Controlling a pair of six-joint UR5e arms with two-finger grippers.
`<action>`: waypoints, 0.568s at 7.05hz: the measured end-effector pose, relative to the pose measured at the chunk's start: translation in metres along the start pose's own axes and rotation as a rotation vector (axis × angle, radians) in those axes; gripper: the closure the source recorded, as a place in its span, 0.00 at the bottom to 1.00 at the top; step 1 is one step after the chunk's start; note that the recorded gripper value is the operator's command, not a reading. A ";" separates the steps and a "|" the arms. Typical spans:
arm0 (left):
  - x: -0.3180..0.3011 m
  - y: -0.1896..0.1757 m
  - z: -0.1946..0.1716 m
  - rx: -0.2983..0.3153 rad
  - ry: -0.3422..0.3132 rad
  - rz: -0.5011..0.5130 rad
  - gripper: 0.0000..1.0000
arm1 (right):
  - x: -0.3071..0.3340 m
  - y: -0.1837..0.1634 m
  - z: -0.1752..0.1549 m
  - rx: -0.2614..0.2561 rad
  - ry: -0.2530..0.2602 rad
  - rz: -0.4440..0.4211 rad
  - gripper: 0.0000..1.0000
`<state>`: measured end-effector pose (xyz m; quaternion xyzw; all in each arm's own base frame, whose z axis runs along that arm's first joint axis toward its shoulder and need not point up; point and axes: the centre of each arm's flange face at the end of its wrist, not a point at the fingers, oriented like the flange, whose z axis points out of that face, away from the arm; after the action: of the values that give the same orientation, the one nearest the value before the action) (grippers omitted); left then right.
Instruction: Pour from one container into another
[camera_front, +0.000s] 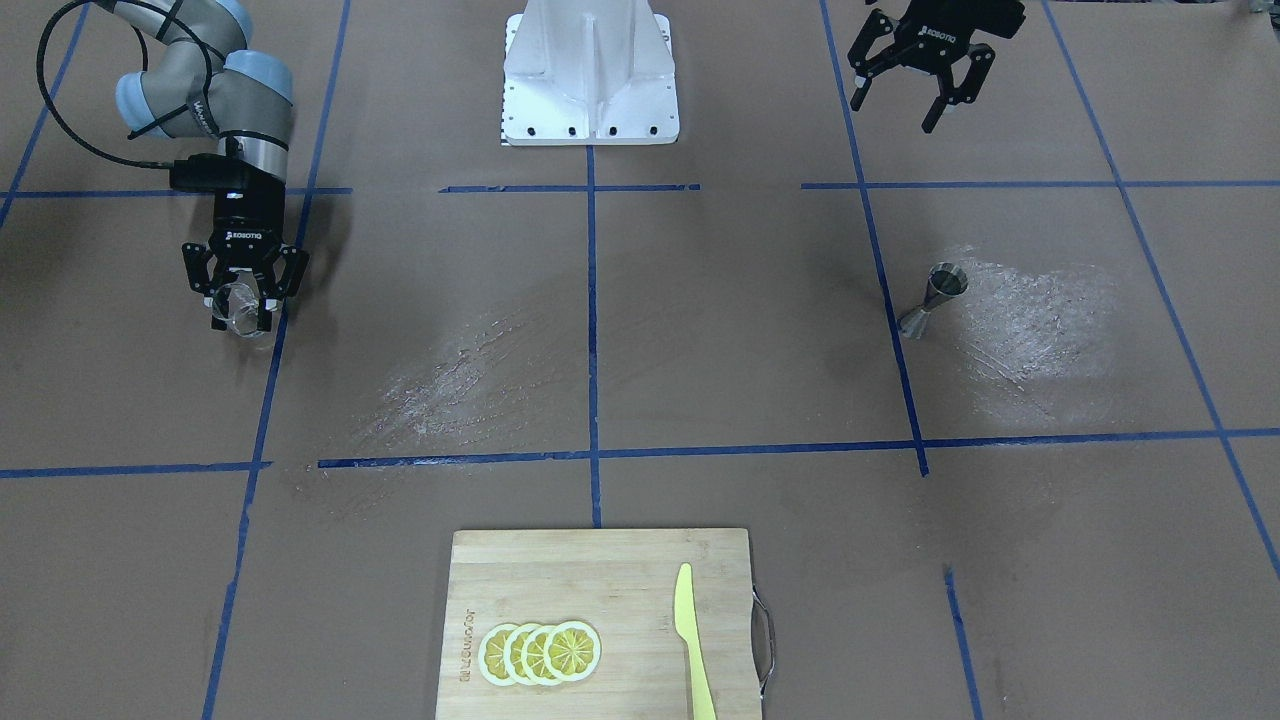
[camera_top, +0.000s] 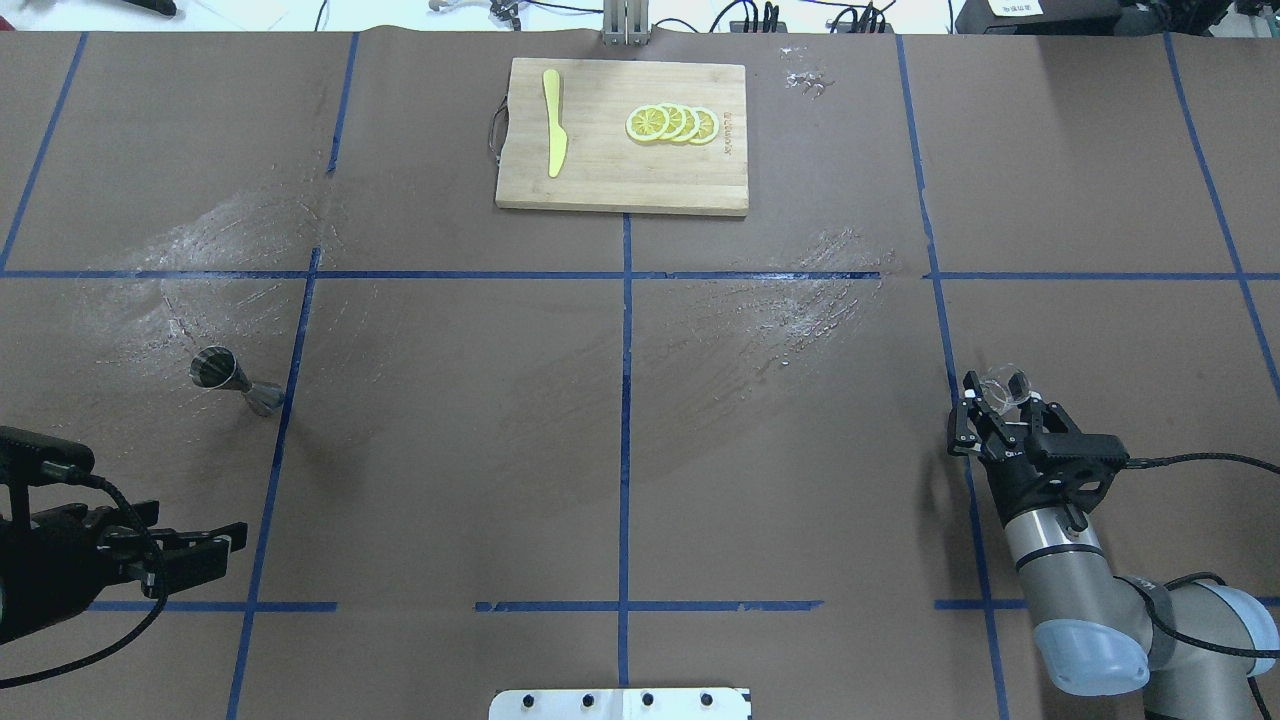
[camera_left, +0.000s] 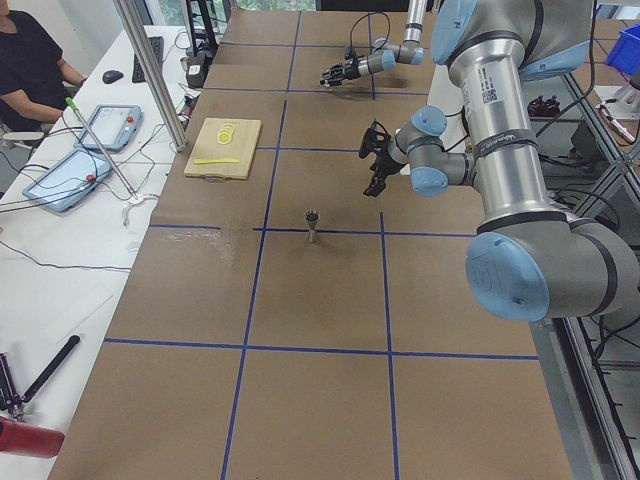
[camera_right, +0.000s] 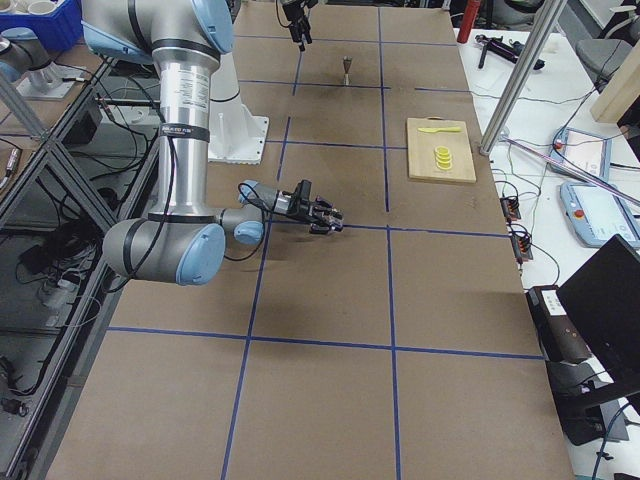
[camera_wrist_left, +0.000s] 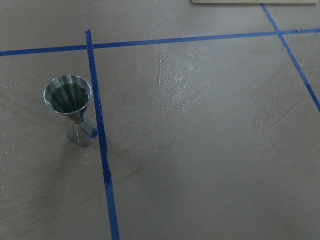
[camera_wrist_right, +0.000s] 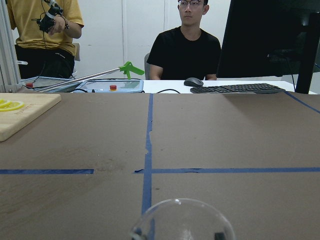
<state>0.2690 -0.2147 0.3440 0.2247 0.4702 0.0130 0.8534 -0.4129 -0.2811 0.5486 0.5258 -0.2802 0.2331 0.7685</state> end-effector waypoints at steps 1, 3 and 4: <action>0.001 -0.003 -0.003 -0.001 0.000 0.003 0.00 | 0.001 0.004 0.000 -0.002 0.000 0.002 0.61; 0.002 -0.006 -0.004 0.006 0.003 0.002 0.00 | -0.002 0.015 0.002 -0.002 0.001 -0.005 0.41; 0.002 -0.007 -0.004 0.009 0.003 0.001 0.00 | -0.005 0.018 0.003 -0.001 0.001 -0.006 0.32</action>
<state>0.2656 -0.2190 0.3376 0.2285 0.4715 0.0116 0.8517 -0.4289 -0.2785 0.5585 0.5263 -0.2784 0.2311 0.7695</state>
